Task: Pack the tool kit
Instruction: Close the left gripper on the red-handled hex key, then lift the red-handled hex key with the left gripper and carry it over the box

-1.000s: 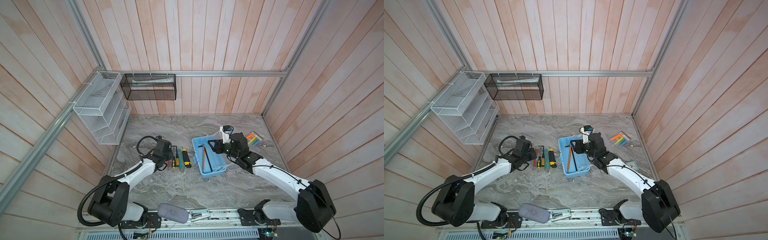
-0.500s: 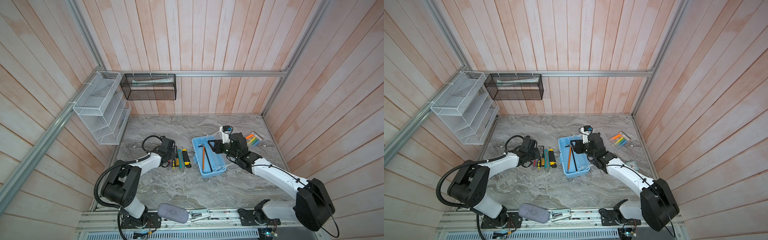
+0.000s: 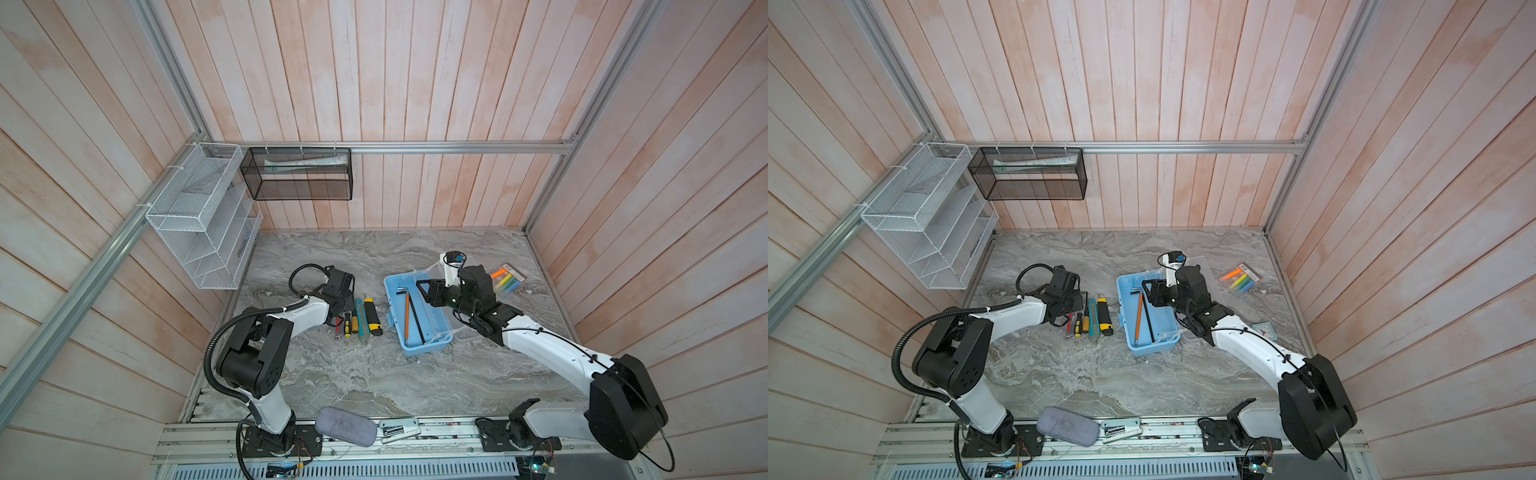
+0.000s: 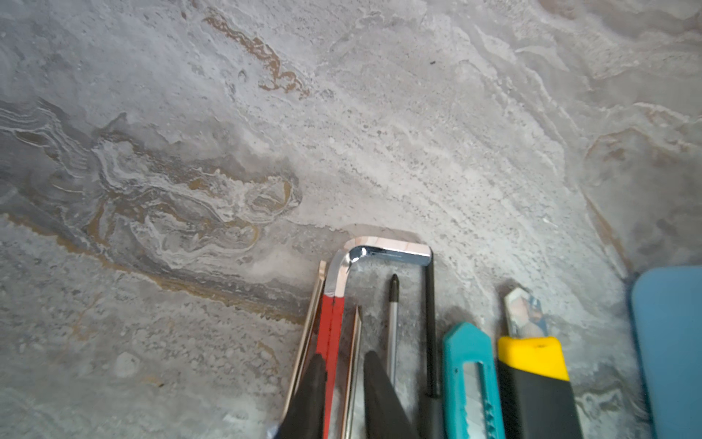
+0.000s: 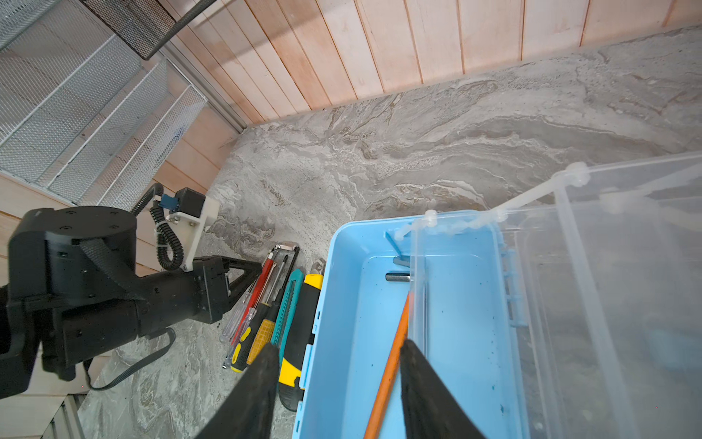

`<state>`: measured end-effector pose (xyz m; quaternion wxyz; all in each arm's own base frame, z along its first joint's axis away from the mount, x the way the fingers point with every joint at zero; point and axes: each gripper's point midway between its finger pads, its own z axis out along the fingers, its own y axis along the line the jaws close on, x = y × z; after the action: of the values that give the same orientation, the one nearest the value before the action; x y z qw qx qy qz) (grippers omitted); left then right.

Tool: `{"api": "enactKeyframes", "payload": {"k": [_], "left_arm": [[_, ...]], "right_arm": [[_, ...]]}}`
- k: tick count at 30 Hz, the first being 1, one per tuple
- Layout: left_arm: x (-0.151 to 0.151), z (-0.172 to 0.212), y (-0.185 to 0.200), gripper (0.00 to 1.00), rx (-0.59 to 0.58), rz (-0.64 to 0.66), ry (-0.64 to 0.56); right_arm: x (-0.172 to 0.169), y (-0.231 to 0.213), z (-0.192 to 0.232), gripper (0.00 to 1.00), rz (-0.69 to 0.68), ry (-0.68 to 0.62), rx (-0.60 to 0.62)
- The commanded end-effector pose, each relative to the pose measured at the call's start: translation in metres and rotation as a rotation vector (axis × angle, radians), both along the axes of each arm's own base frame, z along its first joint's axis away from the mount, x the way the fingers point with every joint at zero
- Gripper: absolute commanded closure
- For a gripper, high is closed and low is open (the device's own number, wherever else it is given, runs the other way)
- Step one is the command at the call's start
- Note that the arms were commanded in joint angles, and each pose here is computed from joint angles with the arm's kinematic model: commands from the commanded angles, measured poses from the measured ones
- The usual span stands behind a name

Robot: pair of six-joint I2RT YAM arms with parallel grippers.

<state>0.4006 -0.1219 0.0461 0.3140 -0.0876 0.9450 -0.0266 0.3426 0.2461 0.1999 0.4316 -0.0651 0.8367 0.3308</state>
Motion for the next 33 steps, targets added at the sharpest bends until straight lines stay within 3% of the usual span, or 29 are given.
{"api": "enactKeyframes", "payload": {"k": [1,16,23,26,33], "left_arm": [[0.005,-0.003,0.009,0.78,0.057,0.018,0.006],[0.003,-0.028,0.013,0.82,0.092,0.03,0.053],[0.0,-0.035,0.018,0.94,0.122,0.044,0.075],[0.002,-0.031,0.017,1.0,0.123,0.037,0.069],[0.008,0.008,0.01,1.0,0.097,0.007,0.015]], "right_arm": [[0.005,-0.003,-0.007,0.49,-0.018,0.013,-0.004],[0.01,-0.006,-0.016,0.49,-0.027,0.038,-0.004],[0.01,-0.006,-0.02,0.49,-0.023,0.052,0.002],[0.01,-0.005,-0.021,0.49,-0.02,0.058,0.003],[0.009,-0.004,-0.02,0.49,-0.012,0.062,0.014]]}}
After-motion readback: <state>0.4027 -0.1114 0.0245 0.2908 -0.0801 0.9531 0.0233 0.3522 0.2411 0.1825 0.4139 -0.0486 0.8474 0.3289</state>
